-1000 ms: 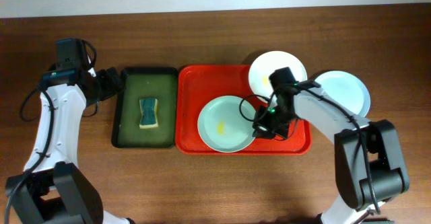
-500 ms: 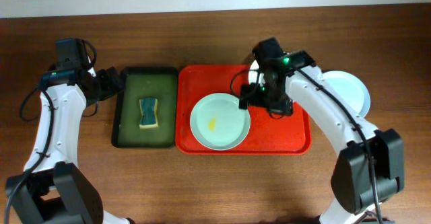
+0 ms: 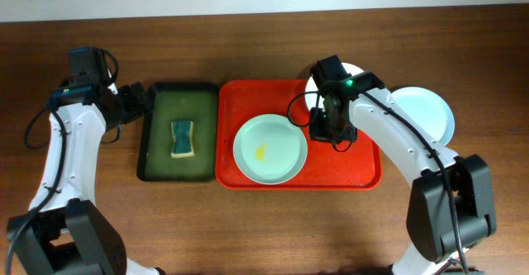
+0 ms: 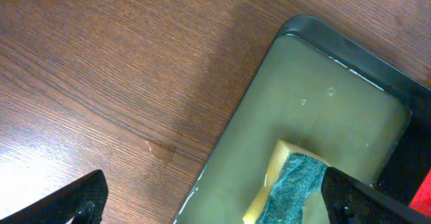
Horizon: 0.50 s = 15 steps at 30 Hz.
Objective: Clean dirty plates on tray and stack at the side
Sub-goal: 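Move the right gripper to the white plate rim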
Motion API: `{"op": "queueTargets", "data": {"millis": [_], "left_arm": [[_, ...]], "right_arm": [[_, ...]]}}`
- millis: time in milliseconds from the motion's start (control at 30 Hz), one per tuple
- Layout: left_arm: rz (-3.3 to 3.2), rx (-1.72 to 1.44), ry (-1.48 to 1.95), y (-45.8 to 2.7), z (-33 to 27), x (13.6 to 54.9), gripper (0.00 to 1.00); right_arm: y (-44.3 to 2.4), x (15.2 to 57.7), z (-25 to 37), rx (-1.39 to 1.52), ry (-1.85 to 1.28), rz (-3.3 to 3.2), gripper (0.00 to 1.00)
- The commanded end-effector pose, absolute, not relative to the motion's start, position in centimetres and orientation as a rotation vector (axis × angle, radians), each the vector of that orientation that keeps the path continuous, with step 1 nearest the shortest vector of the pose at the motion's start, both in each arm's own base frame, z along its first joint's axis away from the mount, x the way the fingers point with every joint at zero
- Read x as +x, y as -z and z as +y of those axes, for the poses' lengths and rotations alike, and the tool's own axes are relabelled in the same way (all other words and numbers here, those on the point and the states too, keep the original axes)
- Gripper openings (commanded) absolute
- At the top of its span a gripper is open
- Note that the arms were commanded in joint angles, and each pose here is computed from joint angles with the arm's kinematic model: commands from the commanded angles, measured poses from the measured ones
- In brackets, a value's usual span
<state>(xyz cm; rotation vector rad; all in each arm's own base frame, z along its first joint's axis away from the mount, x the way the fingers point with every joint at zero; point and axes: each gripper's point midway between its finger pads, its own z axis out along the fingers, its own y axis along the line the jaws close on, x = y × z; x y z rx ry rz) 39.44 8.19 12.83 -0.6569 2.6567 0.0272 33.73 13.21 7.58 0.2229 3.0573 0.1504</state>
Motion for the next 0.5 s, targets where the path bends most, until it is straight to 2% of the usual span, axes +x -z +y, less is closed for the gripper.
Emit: {"op": "queueTargets", "data": {"millis": [0,33,67,133,300,467], "left_arm": [[2.626,-0.672,-0.024,-13.7,8.5,39.7,0.99],[2.626,-0.672,-0.024,-13.7,8.5,39.7,0.99],[2.626,-0.672,-0.024,-13.7,8.5,39.7,0.99],[2.626,-0.672,-0.024,-13.7,8.5,39.7,0.99],[2.626,-0.672,-0.024,-13.7,8.5,39.7,0.99],[2.626,-0.672,-0.024,-13.7,8.5,39.7,1.0]], "right_arm": [[-7.6,34.0,12.8,-0.051,-0.125,3.042,0.04],[-7.4,34.1,12.9,-0.066,-0.126,3.039,0.07],[-7.2,34.2,13.0,-0.067,-0.124,3.042,0.19],[-6.9,34.1,12.9,-0.065,-0.114,3.051,0.27],[-5.9,34.3,12.9,-0.065,-0.117,3.047,0.3],[-2.6,33.4,13.1,-0.063,-0.163,3.037,0.29]]}}
